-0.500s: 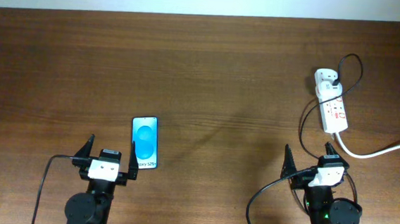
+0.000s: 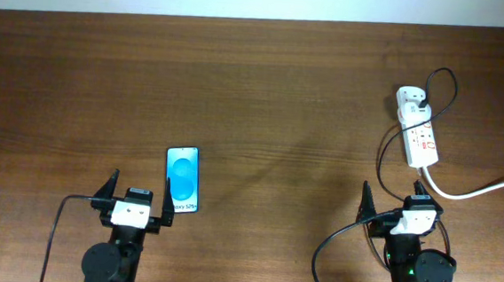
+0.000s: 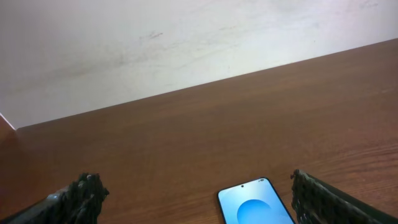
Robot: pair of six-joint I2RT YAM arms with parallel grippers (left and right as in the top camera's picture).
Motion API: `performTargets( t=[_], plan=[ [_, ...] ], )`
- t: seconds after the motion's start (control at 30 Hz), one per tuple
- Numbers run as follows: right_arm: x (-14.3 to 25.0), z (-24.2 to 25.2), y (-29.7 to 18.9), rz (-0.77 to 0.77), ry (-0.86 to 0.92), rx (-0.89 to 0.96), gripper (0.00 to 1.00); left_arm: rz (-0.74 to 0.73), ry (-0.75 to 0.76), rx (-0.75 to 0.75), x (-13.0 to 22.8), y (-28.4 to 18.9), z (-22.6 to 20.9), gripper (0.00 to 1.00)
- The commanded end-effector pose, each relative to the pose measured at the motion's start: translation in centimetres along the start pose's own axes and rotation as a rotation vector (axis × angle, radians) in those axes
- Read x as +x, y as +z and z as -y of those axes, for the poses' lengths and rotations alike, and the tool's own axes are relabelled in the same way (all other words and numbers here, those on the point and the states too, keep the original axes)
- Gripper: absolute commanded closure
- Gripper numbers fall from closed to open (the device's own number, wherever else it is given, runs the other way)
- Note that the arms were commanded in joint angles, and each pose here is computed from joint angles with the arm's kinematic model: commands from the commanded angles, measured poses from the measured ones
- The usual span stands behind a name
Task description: Plug charger to phone and switch on socket
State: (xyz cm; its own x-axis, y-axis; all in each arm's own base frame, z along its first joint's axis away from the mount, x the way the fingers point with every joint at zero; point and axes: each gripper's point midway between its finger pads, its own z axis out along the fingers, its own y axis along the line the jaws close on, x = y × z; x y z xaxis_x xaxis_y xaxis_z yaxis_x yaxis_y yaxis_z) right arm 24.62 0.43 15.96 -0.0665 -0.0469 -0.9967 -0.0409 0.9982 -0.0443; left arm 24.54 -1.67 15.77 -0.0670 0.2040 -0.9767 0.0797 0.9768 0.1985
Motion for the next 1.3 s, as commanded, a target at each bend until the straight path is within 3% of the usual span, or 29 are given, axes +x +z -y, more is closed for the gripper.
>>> performTargets(
  t=[0.0,1.0,1.17,1.27],
  plan=[
    [0.3,0.1,0.0,-0.008,0.004,0.010,0.02,0.003,0.015,0.004,0.2,0.0,0.1,0.01],
    [0.3,0.1,0.0,-0.008,0.004,0.010,0.02,0.003,0.014,0.004,0.1,0.0,0.1,0.01],
    [0.3,0.1,0.0,-0.008,0.004,0.010,0.02,0.004,-0.203,0.018,0.1,0.0,0.3,0.01],
    [0.3,0.1,0.0,-0.008,0.004,0.010,0.02,0.006,-0.212,0.137,-0.6,-0.3,2.2,0.01]
  ],
)
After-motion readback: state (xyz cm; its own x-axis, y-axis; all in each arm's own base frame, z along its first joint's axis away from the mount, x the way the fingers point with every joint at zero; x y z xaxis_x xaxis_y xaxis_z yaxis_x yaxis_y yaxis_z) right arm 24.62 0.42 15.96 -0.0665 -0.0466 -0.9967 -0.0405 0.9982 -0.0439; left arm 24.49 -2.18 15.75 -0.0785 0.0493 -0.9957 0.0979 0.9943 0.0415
